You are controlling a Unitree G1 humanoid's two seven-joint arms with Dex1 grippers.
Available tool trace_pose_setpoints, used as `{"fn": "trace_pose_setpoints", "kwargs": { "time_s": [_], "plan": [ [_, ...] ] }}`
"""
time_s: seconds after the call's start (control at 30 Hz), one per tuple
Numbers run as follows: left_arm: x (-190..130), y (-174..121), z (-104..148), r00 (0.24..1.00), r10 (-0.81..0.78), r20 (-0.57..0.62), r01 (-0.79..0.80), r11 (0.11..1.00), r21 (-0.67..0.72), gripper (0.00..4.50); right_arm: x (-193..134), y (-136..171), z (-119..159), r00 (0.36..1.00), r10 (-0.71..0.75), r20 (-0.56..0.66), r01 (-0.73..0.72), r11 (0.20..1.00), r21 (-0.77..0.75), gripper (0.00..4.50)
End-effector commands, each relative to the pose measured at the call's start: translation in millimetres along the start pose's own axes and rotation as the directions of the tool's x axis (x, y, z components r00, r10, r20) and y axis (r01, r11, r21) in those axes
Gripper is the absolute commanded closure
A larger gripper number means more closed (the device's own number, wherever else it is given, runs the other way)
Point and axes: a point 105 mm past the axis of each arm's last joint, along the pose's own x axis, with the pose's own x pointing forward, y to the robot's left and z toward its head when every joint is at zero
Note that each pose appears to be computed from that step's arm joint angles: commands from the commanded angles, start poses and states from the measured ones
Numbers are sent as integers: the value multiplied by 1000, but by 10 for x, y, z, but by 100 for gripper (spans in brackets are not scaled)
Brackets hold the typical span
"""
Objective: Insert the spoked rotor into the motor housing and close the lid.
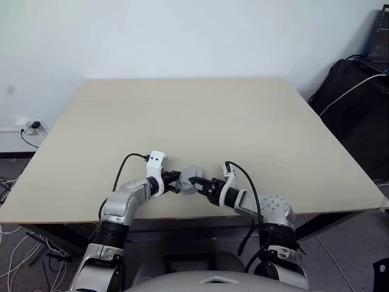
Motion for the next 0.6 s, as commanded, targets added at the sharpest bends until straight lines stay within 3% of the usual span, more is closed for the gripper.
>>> {"fn": "trace_pose_setpoints", "kwargs": {
  "time_s": [0.03,0.17,0.6],
  "plan": [
    [49,-103,-75,999,-31,-29,32,999,5,450,-41,-48,118,996,-37,85,36,999,21,243],
    [46,-106,-79,999,-32,-29,32,999,4,450,-34,-47,175,990,-33,134,23,997,72,243],
    [26,-97,-125,999,-21,-28,20,1000,-12,450,-15,-150,59,987,-155,38,156,988,-20,244]
  ]
}}
